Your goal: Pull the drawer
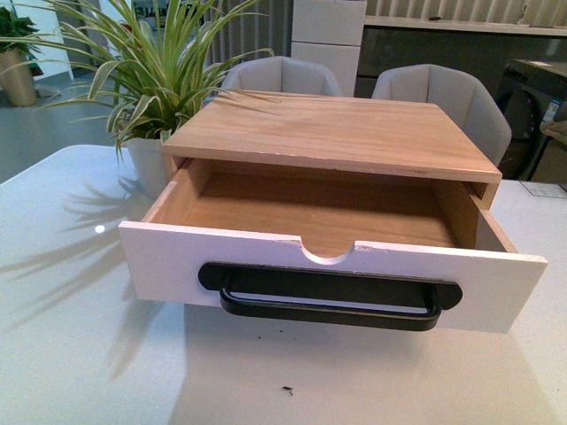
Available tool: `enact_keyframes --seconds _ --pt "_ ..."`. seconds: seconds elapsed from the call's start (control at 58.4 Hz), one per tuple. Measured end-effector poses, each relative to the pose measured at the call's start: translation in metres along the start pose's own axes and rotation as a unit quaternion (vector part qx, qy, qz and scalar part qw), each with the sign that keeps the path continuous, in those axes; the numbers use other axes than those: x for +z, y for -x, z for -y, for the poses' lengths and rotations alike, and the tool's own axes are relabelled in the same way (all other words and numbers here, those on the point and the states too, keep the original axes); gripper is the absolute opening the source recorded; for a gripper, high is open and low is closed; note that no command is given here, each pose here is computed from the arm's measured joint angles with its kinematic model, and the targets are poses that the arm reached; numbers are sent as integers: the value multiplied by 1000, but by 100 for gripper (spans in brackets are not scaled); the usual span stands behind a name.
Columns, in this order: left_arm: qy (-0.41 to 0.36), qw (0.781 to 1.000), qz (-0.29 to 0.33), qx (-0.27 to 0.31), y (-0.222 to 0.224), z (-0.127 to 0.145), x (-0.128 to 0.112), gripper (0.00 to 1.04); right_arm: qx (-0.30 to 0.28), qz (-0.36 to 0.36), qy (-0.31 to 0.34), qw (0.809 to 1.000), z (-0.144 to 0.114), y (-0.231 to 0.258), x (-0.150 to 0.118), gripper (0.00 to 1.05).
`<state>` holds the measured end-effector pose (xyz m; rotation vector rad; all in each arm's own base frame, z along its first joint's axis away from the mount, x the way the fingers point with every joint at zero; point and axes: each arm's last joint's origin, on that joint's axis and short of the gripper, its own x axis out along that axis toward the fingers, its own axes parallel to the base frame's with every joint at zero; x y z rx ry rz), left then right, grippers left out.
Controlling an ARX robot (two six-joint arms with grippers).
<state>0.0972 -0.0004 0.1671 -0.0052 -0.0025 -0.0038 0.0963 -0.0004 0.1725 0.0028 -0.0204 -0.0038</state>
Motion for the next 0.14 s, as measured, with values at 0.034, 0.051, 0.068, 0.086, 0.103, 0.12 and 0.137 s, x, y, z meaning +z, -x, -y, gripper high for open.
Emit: enact_keyframes --seconds 0.034,0.051,0.068,0.086,0.103,0.12,0.137 --pt "0 1000 0 0 0 0 0 97 0 0 0 1000 0 0 0 96" --pt "0 1000 0 0 0 0 0 97 0 0 0 1000 0 0 0 96" --pt "0 1000 0 0 0 0 0 97 0 0 0 1000 0 0 0 96" --pt "0 1000 0 0 0 0 0 97 0 0 0 1000 0 0 0 96" --pt "0 1000 0 0 0 0 0 97 0 0 0 1000 0 0 0 96" --pt "0 1000 0 0 0 0 0 97 0 0 0 1000 0 0 0 96" --pt "0 1000 0 0 0 0 0 97 0 0 0 1000 0 0 0 96"
